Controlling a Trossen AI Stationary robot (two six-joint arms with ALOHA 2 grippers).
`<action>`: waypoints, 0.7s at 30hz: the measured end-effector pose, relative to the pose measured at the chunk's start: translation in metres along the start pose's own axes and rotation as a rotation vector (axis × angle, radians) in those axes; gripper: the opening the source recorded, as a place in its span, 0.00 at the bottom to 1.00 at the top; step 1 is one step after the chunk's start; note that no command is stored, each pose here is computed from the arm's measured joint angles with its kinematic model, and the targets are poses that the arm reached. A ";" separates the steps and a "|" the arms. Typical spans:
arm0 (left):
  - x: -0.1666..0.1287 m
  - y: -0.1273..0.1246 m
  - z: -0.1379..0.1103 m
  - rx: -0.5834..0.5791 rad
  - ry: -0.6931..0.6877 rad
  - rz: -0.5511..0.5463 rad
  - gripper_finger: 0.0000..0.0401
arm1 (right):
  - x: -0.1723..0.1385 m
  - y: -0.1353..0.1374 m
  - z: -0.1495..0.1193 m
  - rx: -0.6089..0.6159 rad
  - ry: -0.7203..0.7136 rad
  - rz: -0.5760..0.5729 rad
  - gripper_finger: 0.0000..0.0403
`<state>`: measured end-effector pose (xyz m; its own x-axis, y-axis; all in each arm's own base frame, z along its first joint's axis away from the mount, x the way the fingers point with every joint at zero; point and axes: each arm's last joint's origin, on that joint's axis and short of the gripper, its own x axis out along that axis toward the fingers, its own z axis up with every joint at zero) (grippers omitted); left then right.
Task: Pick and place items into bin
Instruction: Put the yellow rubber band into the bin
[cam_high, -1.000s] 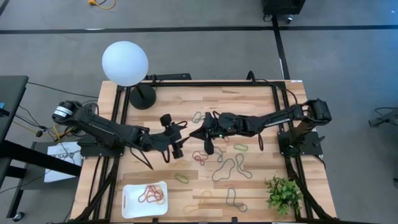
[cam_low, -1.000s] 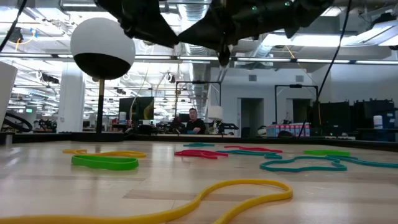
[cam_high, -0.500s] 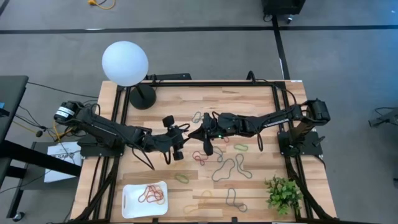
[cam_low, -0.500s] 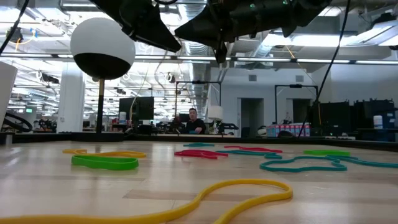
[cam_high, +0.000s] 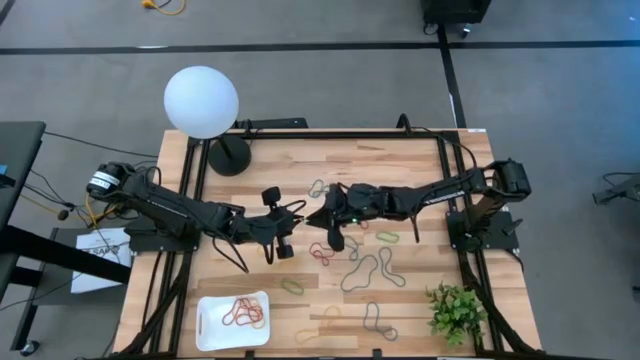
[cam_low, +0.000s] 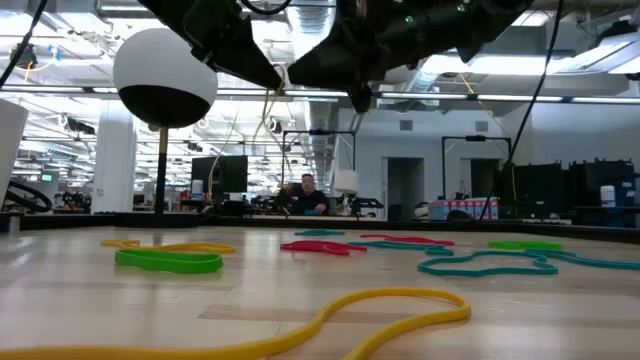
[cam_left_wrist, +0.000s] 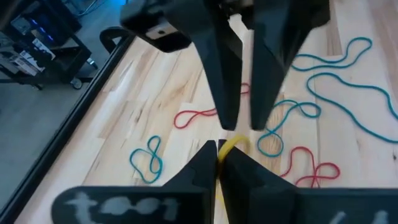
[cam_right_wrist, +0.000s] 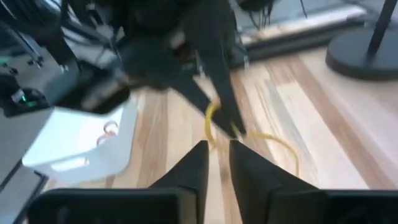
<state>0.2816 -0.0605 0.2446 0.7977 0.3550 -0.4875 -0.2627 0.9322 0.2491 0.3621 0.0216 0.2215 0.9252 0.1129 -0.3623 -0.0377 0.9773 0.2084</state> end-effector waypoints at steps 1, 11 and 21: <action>-0.001 -0.001 0.000 -0.002 -0.001 -0.004 0.01 | 0.000 0.001 -0.002 0.000 0.018 -0.001 0.17; -0.064 -0.017 0.029 -0.050 0.211 -0.340 0.00 | -0.001 0.010 -0.019 -0.007 0.173 0.001 0.21; -0.124 -0.065 0.014 -0.240 0.479 -0.689 0.00 | -0.001 0.008 -0.022 -0.003 0.207 -0.015 0.21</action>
<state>0.2076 -0.1661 0.3000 0.5215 -0.3523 -0.7771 0.0440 0.9207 -0.3879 0.3525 0.0333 0.2031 0.8284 0.1328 -0.5442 -0.0264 0.9797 0.1988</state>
